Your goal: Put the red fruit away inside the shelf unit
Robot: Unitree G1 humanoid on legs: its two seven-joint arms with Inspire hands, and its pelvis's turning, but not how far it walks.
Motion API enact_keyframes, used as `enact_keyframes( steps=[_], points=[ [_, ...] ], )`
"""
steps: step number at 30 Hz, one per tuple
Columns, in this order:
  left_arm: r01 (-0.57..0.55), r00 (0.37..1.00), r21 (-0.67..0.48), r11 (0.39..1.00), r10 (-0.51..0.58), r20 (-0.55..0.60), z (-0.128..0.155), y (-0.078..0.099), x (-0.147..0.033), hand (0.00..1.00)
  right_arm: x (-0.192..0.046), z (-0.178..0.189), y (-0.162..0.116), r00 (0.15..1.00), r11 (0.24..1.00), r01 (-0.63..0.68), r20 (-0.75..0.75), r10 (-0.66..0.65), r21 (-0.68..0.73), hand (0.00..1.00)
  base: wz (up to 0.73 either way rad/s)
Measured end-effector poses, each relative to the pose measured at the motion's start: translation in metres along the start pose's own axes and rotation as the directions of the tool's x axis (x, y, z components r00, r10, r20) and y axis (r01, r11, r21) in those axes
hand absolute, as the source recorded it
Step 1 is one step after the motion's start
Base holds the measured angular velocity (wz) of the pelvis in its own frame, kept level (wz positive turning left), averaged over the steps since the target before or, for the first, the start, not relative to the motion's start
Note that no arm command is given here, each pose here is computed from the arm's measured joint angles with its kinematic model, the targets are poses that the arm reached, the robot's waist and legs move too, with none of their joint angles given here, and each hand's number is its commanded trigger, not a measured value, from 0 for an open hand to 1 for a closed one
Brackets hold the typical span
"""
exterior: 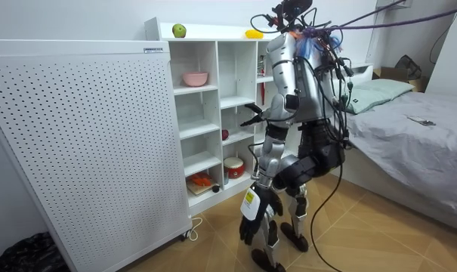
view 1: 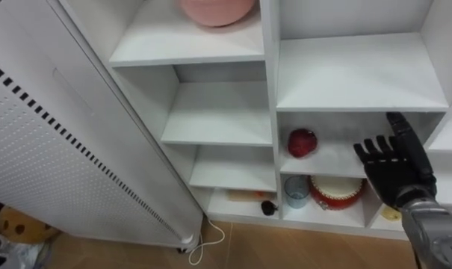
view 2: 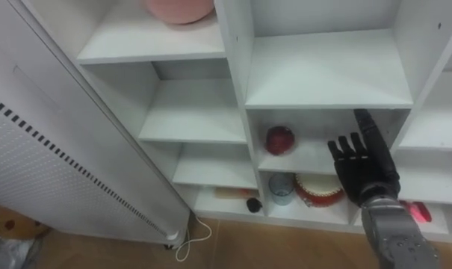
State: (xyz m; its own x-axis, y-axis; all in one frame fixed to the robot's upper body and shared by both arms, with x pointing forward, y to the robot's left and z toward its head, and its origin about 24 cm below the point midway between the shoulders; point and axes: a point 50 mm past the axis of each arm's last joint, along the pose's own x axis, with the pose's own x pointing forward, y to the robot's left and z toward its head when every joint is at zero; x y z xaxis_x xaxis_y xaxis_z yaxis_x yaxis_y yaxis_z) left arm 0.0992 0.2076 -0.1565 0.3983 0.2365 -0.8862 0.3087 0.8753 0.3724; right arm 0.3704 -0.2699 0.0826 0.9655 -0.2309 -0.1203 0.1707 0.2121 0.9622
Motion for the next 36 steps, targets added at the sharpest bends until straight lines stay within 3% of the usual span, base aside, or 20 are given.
enact_keyframes(
  steps=[3, 6, 8, 12, 14, 17, 23, 28, 36],
  points=[
    [0.014, 1.0, 0.005, 1.0, -0.014, -0.014, -0.004, 0.0, 0.0, 0.0, -0.01, 0.002, -0.034, 0.995, 0.992, 0.093, -0.01, -0.095, -0.088, 0.0, -0.01],
    [0.018, 0.999, 0.007, 1.0, -0.018, -0.041, -0.013, 0.001, 0.001, 0.0, -0.031, 0.005, -0.082, 0.974, 0.942, 0.205, -0.039, -0.223, -0.265, 0.0, -0.02],
    [0.02, 0.998, -0.018, 1.0, -0.021, -0.057, -0.016, 0.004, 0.001, 0.0, -0.053, 0.007, -0.119, 0.942, 0.869, 0.269, -0.074, -0.327, -0.416, 0.0, 0.03],
    [-0.009, 0.998, -0.05, 0.999, 0.005, -0.061, -0.019, 0.015, 0.003, 0.0, -0.09, 0.009, -0.167, 0.855, 0.72, 0.342, -0.117, -0.505, -0.603, 0.0, 0.01],
    [-0.027, 0.998, -0.061, 0.998, 0.024, -0.058, -0.021, 0.022, 0.004, 0.0, -0.108, 0.009, -0.185, 0.806, 0.607, 0.298, -0.147, -0.573, -0.736, 0.0, 0.0],
    [-0.049, 0.997, -0.07, 0.996, 0.044, -0.062, -0.025, 0.028, 0.004, 0.0, -0.129, 0.007, -0.204, 0.747, 0.51, 0.25, -0.171, -0.643, -0.823, 0.0, 0.0],
    [-0.07, 0.996, 0.028, 0.997, 0.071, -0.059, -0.032, 0.032, 0.003, 0.0, -0.184, -0.005, -0.244, 0.598, 0.395, 0.174, -0.221, -0.77, -0.902, 0.0, 0.1],
    [-0.087, 0.991, 0.052, 0.995, 0.092, -0.101, -0.048, 0.03, -0.002, 0.0, -0.224, -0.018, -0.265, 0.481, 0.334, 0.075, -0.259, -0.837, -0.94, 0.0, 0.09],
    [-0.119, 0.99, 0.04, 0.992, 0.122, -0.069, -0.039, 0.023, -0.001, 0.0, -0.269, -0.034, -0.283, 0.351, 0.287, -0.041, -0.283, -0.893, -0.957, 0.0, -0.03]
  ],
)
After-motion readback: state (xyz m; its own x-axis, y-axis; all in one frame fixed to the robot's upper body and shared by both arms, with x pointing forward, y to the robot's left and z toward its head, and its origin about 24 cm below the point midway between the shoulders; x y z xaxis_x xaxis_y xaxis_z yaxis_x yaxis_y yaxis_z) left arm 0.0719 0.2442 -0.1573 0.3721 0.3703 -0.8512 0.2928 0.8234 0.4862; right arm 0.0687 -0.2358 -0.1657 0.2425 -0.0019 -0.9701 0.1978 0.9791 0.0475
